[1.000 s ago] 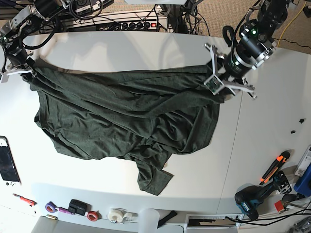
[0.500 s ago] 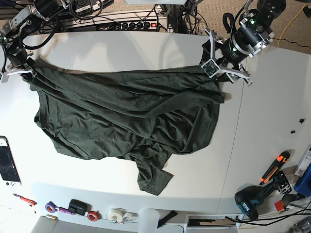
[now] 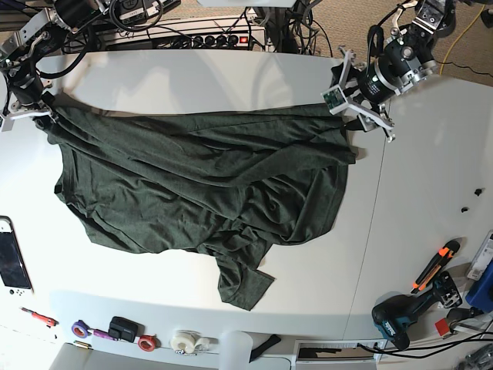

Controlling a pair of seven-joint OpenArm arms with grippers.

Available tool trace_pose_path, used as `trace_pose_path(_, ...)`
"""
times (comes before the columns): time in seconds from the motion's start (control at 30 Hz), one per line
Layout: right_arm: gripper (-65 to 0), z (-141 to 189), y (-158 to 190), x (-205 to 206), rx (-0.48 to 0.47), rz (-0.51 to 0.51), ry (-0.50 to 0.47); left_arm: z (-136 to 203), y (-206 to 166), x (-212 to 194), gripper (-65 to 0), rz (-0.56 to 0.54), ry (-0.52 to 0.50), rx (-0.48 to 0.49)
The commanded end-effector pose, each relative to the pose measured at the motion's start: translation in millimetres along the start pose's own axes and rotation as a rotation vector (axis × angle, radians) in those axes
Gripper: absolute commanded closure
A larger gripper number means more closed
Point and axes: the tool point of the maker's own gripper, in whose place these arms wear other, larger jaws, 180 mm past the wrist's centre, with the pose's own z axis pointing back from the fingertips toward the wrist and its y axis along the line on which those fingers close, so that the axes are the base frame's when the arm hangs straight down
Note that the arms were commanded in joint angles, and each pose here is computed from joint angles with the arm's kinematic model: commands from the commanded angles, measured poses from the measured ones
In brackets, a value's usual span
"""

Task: Layout the t-shirt on the table in an organized manner, then fold the t-shirt properly
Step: 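Pull the held shirt corner away from the right gripper with the left gripper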

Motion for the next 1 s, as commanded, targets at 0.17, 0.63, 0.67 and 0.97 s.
trace_pose_path(0.17,0.0,5,-1,21,0.000,0.019,-0.058,1,13,6,-34.5,-0.085,-0.006,0.091)
trace_pose_path(0.63,0.0,5,-1,21,0.000,0.019,-0.057,-18,0,-26,-34.5,-0.108,0.041,0.057)
trace_pose_path(0.67,0.0,5,-1,21,0.000,0.019,-0.057,-20,2,-32,-34.5,-0.116,0.049,0.069)
trace_pose_path(0.97,0.0,5,-1,21,0.000,0.019,-0.058,-26,23,-37,-34.6,-0.117,0.063,0.146)
